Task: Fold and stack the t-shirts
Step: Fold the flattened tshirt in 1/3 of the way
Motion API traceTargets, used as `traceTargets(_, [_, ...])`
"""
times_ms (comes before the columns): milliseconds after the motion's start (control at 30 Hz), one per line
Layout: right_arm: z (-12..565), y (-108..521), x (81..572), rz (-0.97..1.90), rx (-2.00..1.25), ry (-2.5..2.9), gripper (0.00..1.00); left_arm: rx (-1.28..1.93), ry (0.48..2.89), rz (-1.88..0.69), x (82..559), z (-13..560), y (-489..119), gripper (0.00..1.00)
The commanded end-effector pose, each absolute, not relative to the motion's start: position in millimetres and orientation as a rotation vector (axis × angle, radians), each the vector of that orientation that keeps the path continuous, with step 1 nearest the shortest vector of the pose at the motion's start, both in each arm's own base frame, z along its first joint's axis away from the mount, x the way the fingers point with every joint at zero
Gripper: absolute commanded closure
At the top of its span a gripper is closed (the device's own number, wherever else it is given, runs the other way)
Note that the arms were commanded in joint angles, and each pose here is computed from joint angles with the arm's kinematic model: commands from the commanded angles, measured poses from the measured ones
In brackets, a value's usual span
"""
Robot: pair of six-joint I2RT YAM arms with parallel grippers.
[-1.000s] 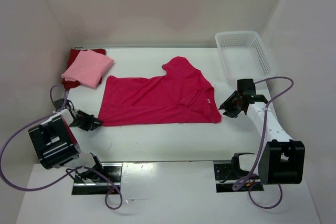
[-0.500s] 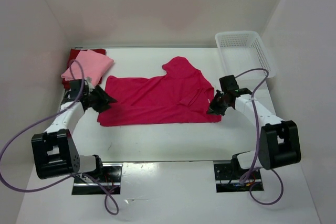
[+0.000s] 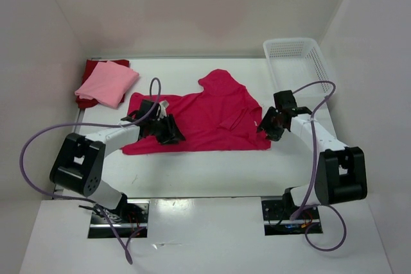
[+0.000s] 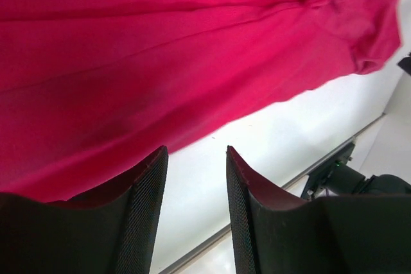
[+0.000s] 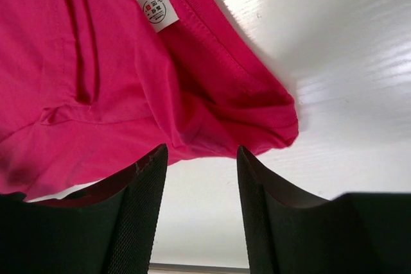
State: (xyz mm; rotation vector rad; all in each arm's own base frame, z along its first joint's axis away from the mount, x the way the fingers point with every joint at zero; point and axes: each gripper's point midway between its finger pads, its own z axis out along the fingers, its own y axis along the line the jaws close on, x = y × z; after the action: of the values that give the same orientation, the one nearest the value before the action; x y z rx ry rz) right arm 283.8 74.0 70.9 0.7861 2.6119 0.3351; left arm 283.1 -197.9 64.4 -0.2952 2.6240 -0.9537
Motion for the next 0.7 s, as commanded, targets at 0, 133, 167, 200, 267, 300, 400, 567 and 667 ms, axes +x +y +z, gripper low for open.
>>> traceTargets(0, [67, 79, 305, 0.367, 0.716, 2.613, 0.48, -0.302, 2.583, -0.964, 302, 63, -203, 0.51])
traceTargets(133, [72, 89, 316, 0.455, 0.709, 2.565, 0.62, -0.314, 2.605, -0.953, 297, 52, -201, 0.51])
traceTargets(167, [69, 89, 316, 0.451, 0.713, 2.574, 0.64, -0.314, 2.605, -0.953, 297, 52, -201, 0.51])
traceTargets(200, [66, 90, 318, 0.449, 0.714, 2.577, 0.67, -0.324, 2.614, -0.936, 295, 48, -199, 0.51])
traceTargets(267, [62, 87, 318, 0.430, 0.721, 2.582, 0.77, -0.324, 2.631, -0.915, 292, 41, -196, 0.51])
traceTargets(300, [58, 86, 318, 0.412, 0.728, 2.589, 0.83, -0.330, 2.643, -0.911, 289, 40, -195, 0.51])
traceTargets(400, [57, 76, 323, 0.342, 0.753, 2.558, 0.96, -0.360, 2.674, -0.843, 285, 30, -185, 0.51])
traceTargets(567, [46, 36, 325, 0.223, 0.903, 2.517, 0.97, -0.501, 2.714, -0.766, 277, 12, -154, 0.51])
traceTargets(667, [27, 26, 322, 0.151, 0.942, 2.556, 0.92, -0.586, 2.709, -0.749, 274, 6, -139, 0.51])
